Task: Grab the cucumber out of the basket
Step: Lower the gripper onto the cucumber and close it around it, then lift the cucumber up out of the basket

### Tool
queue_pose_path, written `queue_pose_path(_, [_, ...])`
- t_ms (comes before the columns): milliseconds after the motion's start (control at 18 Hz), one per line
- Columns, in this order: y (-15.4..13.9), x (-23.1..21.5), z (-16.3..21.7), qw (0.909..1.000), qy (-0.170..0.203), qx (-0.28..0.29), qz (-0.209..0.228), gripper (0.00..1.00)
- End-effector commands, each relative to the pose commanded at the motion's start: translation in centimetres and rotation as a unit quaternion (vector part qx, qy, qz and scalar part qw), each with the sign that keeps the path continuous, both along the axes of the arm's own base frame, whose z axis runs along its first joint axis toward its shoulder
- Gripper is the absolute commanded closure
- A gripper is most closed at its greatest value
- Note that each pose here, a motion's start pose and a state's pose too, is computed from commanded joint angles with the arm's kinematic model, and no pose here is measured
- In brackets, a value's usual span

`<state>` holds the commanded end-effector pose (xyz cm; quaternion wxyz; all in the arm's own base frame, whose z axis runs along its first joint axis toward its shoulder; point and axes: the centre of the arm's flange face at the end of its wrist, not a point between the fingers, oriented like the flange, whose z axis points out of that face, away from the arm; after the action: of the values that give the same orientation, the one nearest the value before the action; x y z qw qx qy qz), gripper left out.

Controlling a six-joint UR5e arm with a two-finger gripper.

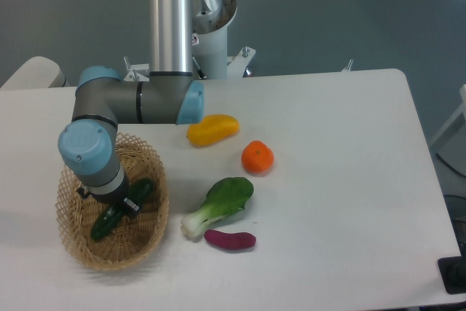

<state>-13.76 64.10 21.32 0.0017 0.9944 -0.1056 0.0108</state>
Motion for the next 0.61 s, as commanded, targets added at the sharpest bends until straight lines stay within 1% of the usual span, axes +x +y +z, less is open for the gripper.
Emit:
queue_pose_path(56, [0.0,0.0,0.1,1.0000,0.000,0.001,0.000,0.84])
queue_pose_path(167, [0.1,0.0,0.8,1.0000,-0.001,0.006,0.000,0.90])
queue_pose_path(333, [0.3,-0.1,2.7,0.9998,0.002,0.020,-0.002,0.90])
queue_pose_path(500, [-0.3,-1.6,4.3,0.9995,0.007,0.030,0.005,0.90])
queue_pose_path(611, [-0.7,-3.3,5.4,0.9996,0.005,0.025,0.015,0.90])
